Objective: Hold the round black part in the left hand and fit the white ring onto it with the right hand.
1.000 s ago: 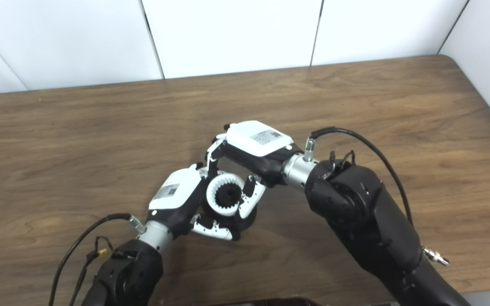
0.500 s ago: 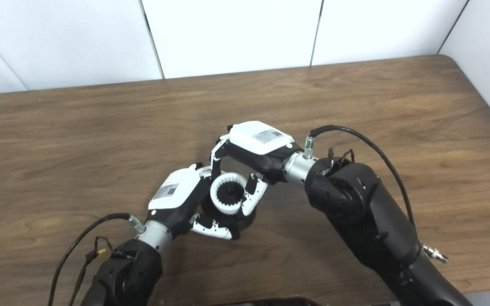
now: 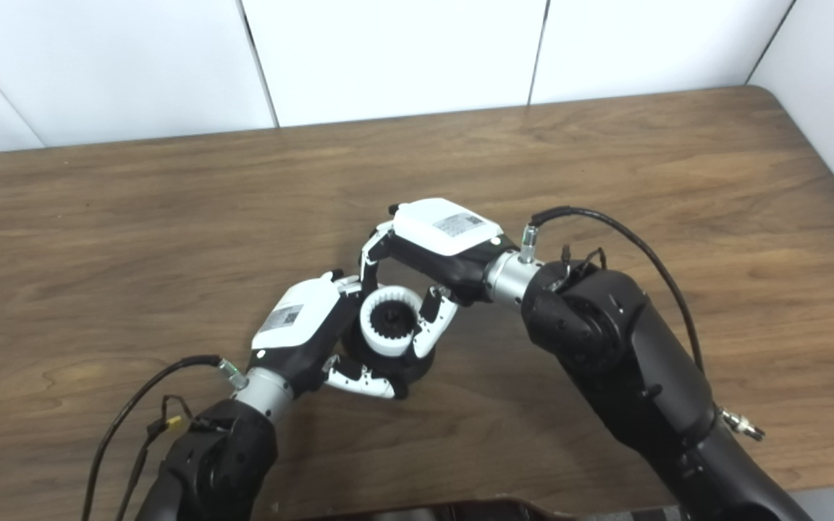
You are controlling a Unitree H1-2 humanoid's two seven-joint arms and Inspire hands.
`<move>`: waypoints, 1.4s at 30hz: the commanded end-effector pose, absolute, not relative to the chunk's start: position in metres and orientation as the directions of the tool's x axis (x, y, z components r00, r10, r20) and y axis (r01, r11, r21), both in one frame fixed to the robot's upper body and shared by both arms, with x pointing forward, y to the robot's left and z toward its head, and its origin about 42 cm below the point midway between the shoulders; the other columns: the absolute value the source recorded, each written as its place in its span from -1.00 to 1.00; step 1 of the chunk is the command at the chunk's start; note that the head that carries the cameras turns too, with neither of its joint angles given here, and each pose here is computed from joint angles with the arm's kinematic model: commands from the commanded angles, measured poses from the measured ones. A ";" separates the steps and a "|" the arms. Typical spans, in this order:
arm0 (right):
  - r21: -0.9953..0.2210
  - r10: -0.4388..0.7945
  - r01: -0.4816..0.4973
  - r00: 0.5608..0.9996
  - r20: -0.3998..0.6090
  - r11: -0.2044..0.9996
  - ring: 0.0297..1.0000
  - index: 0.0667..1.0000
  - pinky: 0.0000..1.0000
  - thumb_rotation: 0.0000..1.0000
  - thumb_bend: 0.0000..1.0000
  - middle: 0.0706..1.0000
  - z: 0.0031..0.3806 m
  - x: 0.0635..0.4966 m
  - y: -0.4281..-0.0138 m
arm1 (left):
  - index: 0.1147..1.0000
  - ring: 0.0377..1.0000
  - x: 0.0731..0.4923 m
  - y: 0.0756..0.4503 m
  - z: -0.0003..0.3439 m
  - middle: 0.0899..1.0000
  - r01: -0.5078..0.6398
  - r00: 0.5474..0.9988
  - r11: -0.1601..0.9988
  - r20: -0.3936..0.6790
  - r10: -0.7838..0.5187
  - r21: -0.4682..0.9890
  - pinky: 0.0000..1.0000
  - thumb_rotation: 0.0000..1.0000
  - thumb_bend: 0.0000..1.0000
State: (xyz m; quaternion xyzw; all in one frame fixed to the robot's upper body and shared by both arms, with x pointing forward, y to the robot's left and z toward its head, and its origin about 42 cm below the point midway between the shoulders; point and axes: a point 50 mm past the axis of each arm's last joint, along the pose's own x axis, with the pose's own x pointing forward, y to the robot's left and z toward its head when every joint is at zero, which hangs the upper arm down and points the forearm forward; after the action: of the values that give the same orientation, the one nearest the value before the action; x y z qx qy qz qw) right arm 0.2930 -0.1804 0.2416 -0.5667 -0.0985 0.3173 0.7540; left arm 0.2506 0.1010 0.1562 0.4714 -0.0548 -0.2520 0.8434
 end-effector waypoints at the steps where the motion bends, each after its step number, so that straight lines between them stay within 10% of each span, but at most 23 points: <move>1: -0.934 0.559 -0.327 0.805 -0.197 0.142 0.78 0.25 1.00 -0.28 0.97 0.58 0.253 0.299 -0.188 | -0.18 0.81 0.256 0.097 0.167 0.52 0.337 0.868 0.421 -0.104 -0.485 0.842 1.00 -0.88 0.05; 33: -0.940 0.576 -0.263 0.812 -0.096 0.215 0.85 0.28 0.93 -0.06 1.00 0.67 0.323 0.295 -0.188 | -0.14 0.78 0.261 0.106 0.161 0.55 0.329 0.881 0.375 -0.139 -0.453 0.866 1.00 -0.85 0.04; 36: -0.939 0.572 -0.263 0.815 -0.094 0.220 0.85 0.28 0.94 -0.07 1.00 0.67 0.322 0.296 -0.188 | 0.27 0.85 0.262 0.108 0.166 0.63 0.372 0.864 0.311 -0.204 -0.461 0.874 1.00 -0.52 0.78; 42: -0.935 0.567 -0.264 0.819 -0.087 0.237 0.85 0.23 0.96 -0.07 1.00 0.67 0.320 0.296 -0.189 | 0.72 0.94 0.267 0.110 0.171 0.78 0.436 0.835 0.214 -0.304 -0.458 0.874 1.00 -0.26 1.00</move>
State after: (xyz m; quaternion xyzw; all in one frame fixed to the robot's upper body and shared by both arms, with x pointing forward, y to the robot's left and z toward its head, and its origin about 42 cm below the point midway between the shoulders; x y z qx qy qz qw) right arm 0.2947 -0.1868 0.3053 -0.5536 -0.1083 0.2945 0.7714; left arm 0.2649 0.1039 0.1745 0.5415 -0.0409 -0.2906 0.7878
